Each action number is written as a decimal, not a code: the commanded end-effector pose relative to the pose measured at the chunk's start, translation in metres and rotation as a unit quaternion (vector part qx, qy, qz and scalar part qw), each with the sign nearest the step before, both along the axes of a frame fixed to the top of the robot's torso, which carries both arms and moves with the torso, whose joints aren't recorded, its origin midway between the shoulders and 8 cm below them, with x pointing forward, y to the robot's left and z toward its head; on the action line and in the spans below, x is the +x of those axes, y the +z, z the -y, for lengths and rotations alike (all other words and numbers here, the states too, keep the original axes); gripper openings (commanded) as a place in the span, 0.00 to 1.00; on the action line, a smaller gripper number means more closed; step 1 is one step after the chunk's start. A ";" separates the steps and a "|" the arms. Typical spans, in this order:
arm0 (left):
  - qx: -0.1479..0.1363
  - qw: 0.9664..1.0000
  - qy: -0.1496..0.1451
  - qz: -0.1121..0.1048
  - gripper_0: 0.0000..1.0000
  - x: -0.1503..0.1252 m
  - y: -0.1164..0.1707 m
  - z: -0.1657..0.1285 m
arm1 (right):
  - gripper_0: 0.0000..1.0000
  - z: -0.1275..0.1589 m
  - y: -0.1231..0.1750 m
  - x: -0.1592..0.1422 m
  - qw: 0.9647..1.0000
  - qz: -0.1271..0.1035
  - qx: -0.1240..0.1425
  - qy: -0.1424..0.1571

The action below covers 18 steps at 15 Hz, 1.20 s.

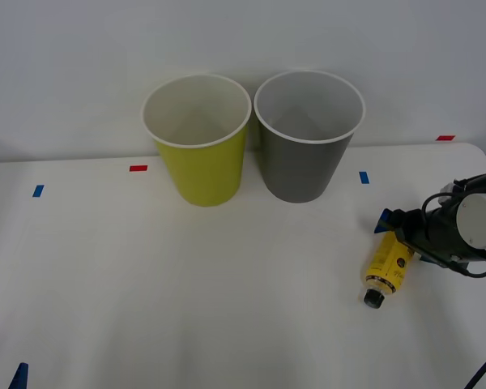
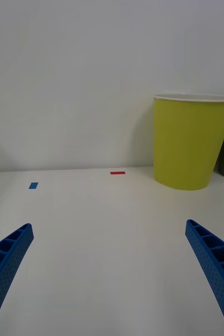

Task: Put cans in the gray bin and PET bottles in the light green bin.

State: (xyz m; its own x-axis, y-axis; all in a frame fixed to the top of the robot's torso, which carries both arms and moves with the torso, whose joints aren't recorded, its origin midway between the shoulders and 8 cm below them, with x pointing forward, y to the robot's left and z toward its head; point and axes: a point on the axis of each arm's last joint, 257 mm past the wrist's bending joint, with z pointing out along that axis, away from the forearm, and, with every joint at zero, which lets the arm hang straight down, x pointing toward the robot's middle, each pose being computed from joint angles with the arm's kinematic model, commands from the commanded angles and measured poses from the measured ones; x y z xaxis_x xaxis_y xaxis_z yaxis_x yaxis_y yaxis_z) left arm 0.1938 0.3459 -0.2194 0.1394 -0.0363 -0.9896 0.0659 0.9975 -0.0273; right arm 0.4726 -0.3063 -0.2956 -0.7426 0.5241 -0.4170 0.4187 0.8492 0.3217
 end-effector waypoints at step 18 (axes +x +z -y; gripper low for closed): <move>0.000 1.000 0.000 0.000 1.00 0.000 0.000 0.000 | 0.00 0.010 -0.002 0.009 0.999 0.022 -0.030 -0.017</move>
State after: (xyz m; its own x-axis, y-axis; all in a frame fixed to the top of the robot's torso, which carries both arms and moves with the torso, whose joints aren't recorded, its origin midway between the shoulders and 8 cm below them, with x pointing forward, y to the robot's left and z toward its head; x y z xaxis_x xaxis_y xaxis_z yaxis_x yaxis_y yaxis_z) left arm 0.1938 0.3459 -0.2194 0.1394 -0.0363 -0.9896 0.0659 0.9975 -0.0273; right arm 0.4819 -0.3164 -0.2972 -0.7030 0.5263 -0.4783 0.4373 0.8503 0.2929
